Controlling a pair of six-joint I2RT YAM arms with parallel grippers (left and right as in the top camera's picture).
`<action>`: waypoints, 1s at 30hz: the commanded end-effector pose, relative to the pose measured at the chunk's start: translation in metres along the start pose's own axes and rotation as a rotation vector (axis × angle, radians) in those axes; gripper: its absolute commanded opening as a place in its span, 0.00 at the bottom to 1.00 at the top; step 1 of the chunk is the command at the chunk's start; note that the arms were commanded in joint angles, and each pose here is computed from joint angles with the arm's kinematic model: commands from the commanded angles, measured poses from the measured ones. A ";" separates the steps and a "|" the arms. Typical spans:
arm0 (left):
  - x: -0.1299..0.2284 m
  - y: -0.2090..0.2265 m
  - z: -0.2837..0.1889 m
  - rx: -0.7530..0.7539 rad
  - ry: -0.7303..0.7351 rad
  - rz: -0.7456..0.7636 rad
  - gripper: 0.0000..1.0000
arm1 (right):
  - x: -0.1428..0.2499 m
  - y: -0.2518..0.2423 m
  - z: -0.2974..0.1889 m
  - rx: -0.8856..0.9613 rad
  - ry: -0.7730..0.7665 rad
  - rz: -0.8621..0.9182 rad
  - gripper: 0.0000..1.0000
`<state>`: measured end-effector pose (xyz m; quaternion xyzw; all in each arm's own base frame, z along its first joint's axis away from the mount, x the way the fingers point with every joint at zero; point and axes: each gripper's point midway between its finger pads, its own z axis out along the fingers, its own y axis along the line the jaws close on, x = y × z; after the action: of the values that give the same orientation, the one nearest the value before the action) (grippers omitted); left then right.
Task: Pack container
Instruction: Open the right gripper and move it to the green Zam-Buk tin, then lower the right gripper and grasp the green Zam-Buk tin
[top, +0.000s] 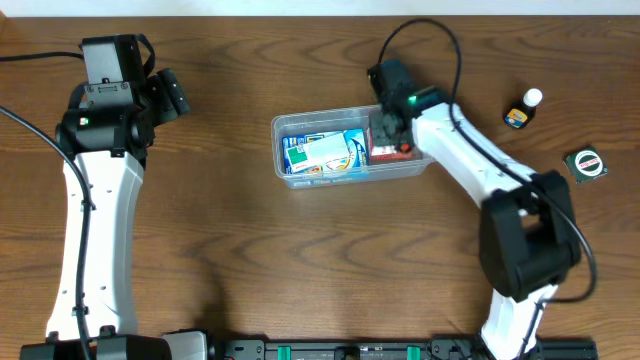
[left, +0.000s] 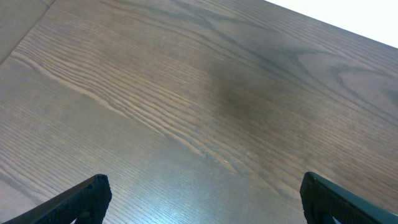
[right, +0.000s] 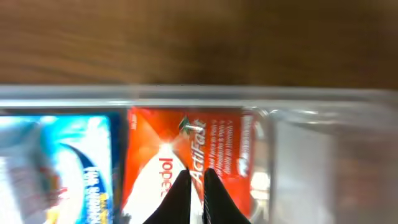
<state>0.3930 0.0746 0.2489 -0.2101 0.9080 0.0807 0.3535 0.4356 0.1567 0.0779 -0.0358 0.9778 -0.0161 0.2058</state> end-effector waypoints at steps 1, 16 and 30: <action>-0.001 0.003 0.000 -0.016 -0.004 -0.015 0.98 | -0.044 -0.025 -0.068 -0.006 -0.151 0.078 0.09; -0.001 0.003 0.000 -0.016 -0.004 -0.015 0.98 | 0.034 -0.269 -0.139 0.264 -0.008 0.724 0.28; -0.001 0.003 0.000 -0.016 -0.004 -0.015 0.98 | 0.119 -0.357 -0.080 0.308 0.218 0.897 0.99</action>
<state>0.3930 0.0746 0.2489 -0.2101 0.9080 0.0807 0.3535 0.3212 -0.2061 0.1398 0.4195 0.8955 -0.0940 0.1149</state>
